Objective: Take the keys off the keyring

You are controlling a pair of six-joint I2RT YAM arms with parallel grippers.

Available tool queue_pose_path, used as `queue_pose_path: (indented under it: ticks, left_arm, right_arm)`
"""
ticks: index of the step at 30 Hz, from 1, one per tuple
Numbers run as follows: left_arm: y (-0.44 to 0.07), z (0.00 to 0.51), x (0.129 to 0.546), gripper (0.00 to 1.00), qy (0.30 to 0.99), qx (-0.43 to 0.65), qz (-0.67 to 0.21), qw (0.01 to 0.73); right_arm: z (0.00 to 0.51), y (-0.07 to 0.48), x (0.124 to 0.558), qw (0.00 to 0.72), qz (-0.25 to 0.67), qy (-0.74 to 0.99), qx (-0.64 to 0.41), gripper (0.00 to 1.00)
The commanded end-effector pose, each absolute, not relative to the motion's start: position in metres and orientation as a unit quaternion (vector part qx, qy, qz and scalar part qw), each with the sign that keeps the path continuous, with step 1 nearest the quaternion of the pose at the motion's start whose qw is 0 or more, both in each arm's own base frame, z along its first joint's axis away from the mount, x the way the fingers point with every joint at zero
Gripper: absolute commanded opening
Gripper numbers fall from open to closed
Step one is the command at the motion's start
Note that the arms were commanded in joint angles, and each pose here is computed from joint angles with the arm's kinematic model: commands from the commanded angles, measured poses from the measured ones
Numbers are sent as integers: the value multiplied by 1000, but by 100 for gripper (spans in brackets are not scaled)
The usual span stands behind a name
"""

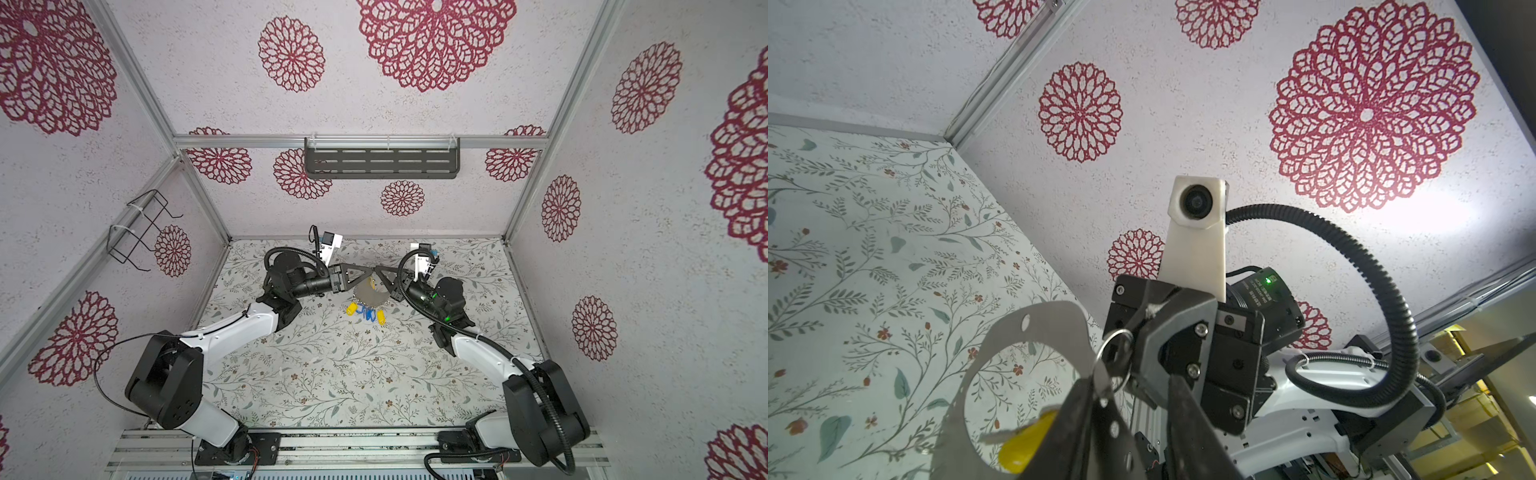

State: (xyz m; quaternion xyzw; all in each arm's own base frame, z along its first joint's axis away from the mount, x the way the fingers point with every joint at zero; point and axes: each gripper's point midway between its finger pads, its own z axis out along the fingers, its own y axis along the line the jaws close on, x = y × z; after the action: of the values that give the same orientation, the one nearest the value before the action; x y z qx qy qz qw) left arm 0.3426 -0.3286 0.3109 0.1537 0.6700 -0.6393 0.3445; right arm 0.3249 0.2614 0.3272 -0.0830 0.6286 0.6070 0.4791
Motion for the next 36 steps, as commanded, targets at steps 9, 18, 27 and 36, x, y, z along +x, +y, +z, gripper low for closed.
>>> queue_pose_path:
  ticks: [9, 18, 27, 36]
  left_arm:
    - [-317, 338, 339, 28, 628, 163, -663, 372]
    - [-295, 345, 341, 32, 641, 160, -638, 394]
    - [-314, 327, 343, 24, 649, 167, -645, 368]
    - [-320, 325, 346, 29, 645, 170, -653, 360]
  right_arm:
    - [360, 256, 314, 509, 627, 581, -101, 0]
    - [356, 259, 315, 503, 629, 583, -106, 0]
    - [363, 262, 312, 498, 643, 571, -113, 0]
    - [367, 263, 308, 498, 646, 566, -121, 0]
